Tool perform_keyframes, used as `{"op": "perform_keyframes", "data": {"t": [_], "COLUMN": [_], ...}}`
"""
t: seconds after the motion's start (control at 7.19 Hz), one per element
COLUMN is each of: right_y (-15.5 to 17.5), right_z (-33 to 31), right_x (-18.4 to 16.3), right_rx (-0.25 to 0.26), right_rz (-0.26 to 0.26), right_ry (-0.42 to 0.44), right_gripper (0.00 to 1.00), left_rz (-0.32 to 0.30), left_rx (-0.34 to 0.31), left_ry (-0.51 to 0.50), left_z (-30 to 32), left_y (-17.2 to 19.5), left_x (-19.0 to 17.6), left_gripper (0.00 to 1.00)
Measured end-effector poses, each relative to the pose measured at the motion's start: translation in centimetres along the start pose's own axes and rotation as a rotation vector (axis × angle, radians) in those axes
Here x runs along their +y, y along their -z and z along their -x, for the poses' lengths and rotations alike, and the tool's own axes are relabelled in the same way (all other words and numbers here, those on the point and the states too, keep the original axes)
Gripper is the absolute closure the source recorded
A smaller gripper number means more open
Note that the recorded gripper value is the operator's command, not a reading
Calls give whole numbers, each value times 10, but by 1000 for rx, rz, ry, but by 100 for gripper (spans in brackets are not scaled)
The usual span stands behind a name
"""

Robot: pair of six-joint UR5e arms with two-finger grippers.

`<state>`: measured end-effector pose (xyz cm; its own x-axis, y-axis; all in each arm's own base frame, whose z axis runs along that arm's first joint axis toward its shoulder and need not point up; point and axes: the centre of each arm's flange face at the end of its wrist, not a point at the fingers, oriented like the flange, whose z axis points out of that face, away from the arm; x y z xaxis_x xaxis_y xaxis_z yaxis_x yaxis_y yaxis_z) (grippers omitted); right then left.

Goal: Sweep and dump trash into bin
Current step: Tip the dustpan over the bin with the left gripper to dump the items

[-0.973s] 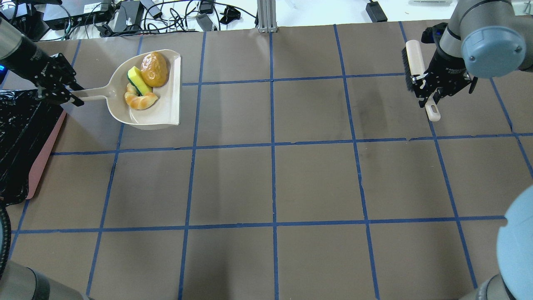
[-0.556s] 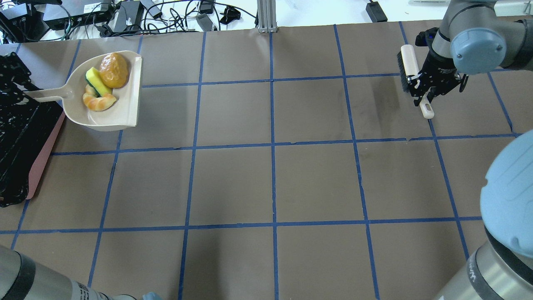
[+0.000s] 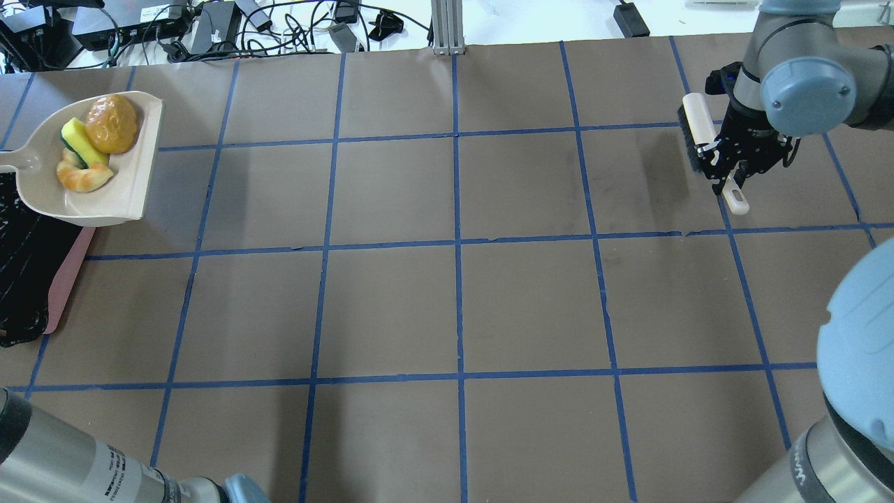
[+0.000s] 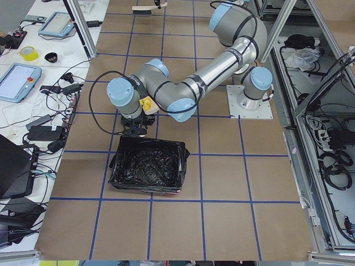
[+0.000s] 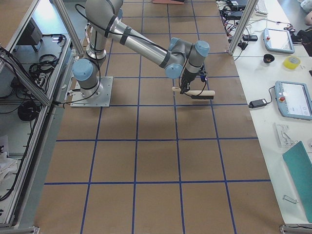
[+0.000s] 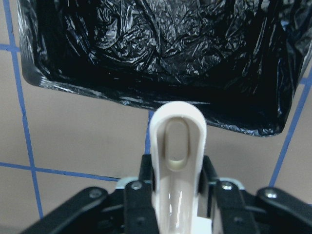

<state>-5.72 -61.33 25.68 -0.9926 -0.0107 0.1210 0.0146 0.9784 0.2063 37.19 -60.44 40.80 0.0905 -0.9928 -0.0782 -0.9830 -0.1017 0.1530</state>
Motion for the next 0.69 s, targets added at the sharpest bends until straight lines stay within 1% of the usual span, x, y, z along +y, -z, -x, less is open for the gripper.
{"op": "perform_keyframes", "data": {"t": [0.28,0.42,0.69], "right_y": [-19,-23,-26], "right_z": [-12,-14,-14], "right_x": [11,13,14], "right_rx": [-14,-22,-30], "right_rz": [22,26,30], "right_ry": [16,17,28], "right_gripper": [100,100,100], "left_rz": [-24,-38,-66], "left_rx": [-2,6,11], "left_ry": [-1,-1,-19], "left_z": [-2,-1,-3], "left_y": [9,12,13], "left_x": [-53,-80,-117], "left_gripper": [100,100,100]}}
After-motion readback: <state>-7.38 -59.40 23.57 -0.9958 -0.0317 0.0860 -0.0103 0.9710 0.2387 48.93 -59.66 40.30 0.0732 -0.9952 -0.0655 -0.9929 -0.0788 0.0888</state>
